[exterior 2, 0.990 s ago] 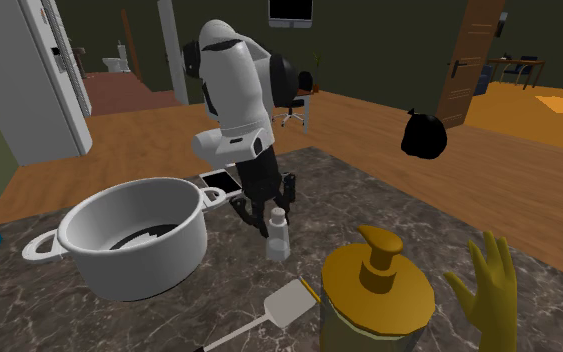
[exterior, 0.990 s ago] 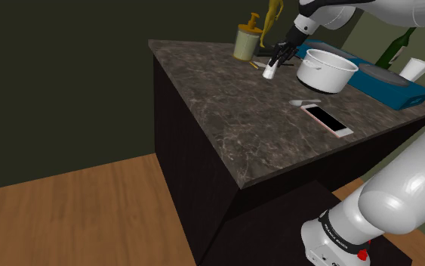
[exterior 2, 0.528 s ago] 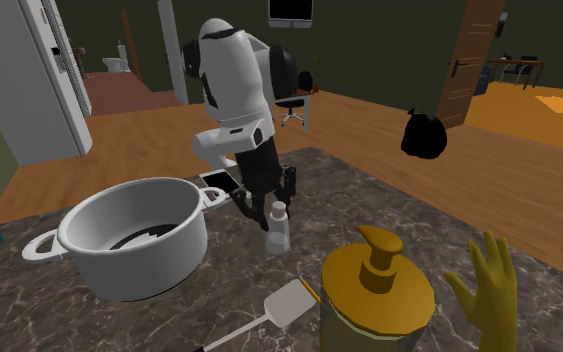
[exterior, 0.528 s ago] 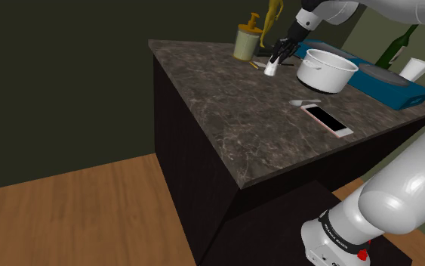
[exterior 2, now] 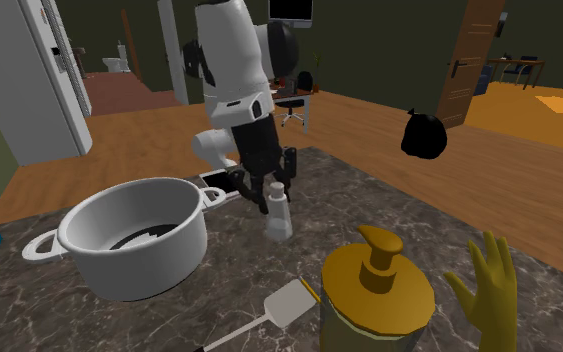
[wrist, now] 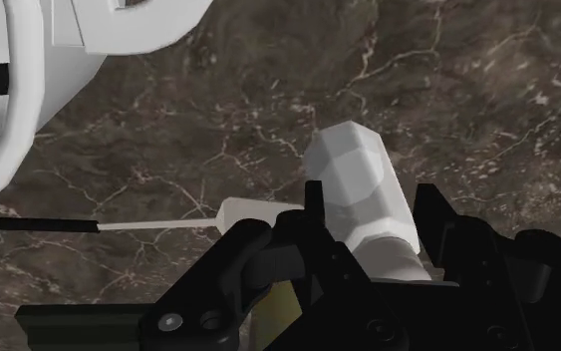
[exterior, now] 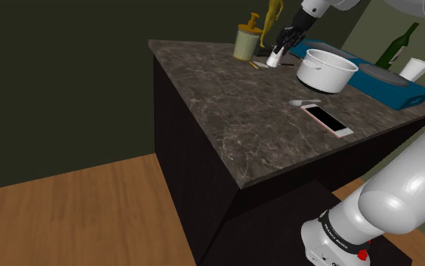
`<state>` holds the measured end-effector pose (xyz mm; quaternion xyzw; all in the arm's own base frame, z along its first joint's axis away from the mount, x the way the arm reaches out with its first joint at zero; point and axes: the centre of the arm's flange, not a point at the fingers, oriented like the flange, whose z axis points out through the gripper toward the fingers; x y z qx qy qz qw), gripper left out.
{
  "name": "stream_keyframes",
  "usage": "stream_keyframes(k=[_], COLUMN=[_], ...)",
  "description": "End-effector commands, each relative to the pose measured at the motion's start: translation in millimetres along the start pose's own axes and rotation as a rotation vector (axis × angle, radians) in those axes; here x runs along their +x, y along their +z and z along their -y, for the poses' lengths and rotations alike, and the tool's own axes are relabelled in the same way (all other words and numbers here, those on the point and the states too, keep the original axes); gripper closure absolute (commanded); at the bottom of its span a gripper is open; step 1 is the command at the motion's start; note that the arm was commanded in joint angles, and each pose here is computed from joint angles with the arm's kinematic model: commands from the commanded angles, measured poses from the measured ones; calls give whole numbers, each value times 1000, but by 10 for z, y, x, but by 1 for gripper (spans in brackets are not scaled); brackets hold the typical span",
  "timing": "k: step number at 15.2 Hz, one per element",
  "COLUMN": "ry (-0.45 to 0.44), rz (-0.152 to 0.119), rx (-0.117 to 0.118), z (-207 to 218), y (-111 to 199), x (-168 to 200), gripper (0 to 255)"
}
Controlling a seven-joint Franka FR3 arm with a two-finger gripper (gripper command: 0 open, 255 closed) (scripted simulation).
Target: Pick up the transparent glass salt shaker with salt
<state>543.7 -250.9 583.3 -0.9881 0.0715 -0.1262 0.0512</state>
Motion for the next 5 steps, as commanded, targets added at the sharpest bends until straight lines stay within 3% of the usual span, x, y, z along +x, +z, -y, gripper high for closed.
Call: stream_keyframes(k=[1, 5], ry=[0, 0], rz=[0, 0], rx=[0, 0], z=[7, 20], y=[-98, -207], x=[22, 50], gripper=[255, 255])
